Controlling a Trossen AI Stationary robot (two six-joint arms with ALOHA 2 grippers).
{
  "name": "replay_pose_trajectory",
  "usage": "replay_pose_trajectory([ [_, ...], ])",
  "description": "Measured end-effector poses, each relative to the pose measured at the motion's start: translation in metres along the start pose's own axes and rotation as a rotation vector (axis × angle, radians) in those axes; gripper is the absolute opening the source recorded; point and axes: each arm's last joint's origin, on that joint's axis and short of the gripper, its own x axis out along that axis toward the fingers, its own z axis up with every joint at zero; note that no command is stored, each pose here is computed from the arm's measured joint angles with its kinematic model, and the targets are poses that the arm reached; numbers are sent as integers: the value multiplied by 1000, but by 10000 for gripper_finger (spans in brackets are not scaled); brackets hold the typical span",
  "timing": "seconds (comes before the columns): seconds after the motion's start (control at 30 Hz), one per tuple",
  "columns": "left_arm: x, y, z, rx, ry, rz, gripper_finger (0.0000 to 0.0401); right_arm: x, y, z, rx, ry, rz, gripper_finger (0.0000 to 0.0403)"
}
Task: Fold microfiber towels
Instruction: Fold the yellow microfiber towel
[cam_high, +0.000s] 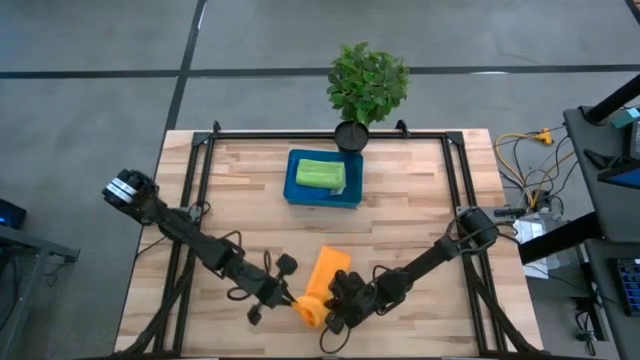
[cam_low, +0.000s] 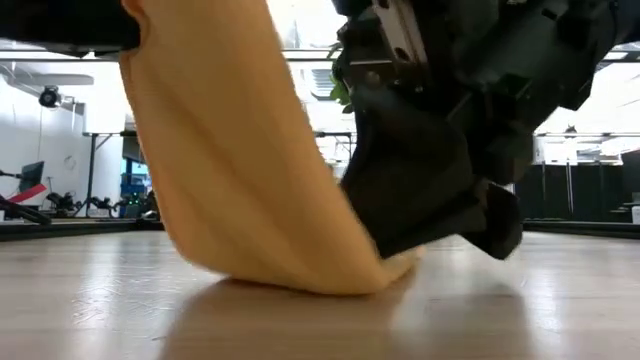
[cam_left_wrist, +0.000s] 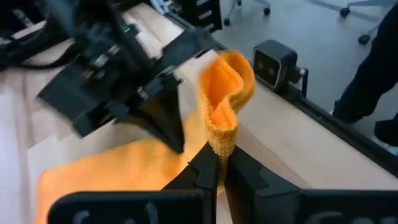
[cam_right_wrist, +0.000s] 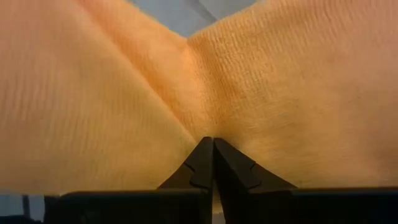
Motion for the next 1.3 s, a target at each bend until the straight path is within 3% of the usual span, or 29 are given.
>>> replay_pose_trajectory([
  [0.27,-12,5,-1,-52,-23,12,0,-14,2,3,30,-124,-82,8],
  [0.5,-12,7,4,-58,-69,21,0,-18,-5,0,46,-115,-143,8],
  [0.8,-12,29,0,-93,-48,106,0,-6,-6,1,21,-58,-78,8],
  [1.07,-6,67,-18,-279,-7,221,0,-8,-4,-4,-23,-47,-70,8],
  [1.3,12,77,-36,-306,65,179,0,-8,-4,-5,-37,-45,-66,8],
])
